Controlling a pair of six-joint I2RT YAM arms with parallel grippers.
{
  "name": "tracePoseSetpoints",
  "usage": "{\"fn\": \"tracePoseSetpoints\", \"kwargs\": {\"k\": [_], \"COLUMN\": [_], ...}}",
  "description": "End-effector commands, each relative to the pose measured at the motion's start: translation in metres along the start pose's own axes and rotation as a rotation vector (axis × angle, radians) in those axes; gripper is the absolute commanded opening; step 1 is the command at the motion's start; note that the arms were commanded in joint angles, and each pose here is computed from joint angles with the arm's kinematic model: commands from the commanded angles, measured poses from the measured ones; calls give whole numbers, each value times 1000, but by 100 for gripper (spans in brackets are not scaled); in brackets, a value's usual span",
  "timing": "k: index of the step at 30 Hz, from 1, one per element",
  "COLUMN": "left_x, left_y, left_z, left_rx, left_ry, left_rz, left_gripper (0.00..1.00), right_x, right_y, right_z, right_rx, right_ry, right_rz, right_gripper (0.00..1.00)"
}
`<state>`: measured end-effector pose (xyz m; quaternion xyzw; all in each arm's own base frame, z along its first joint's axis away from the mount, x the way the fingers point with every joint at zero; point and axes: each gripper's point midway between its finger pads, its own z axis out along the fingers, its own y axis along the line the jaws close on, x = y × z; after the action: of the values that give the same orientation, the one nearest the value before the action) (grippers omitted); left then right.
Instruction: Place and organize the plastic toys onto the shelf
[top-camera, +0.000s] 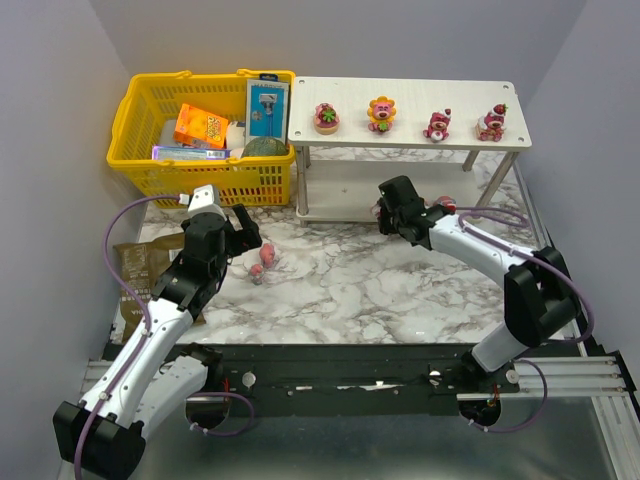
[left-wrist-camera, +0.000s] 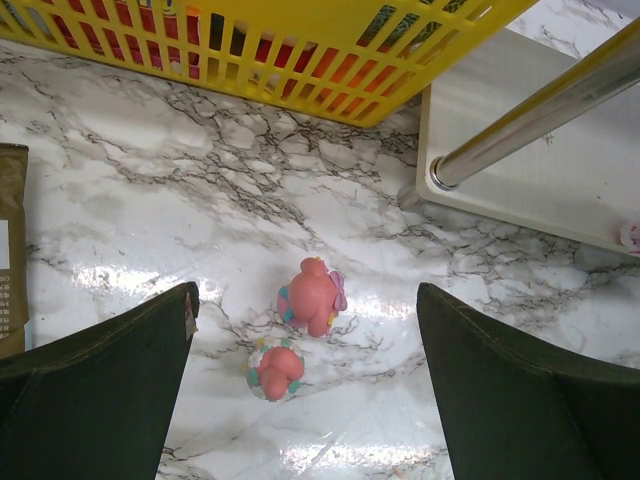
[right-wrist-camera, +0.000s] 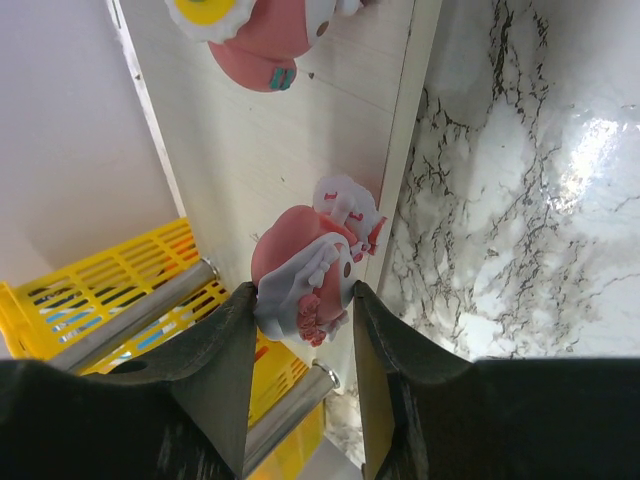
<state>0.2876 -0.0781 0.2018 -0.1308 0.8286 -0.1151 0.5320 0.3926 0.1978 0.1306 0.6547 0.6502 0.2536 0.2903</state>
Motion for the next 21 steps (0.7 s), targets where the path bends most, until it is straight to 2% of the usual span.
{"fn": "tracePoseSetpoints", "kwargs": {"k": [1,21], "left_x": [-6,-5], "left_y": [-1,0], "left_z": [-1,0], "left_rx": [-5,-12], "left_ry": [-16,-11], "left_rz": [6,10], "left_gripper": [99,99], "right_x": [-10,-9], "right_y": [9,4], "right_z": [7,21], "right_rx": [6,42], "right_ry": [-51,-50], "right_rz": [89,113], "right_gripper": [1,12]}}
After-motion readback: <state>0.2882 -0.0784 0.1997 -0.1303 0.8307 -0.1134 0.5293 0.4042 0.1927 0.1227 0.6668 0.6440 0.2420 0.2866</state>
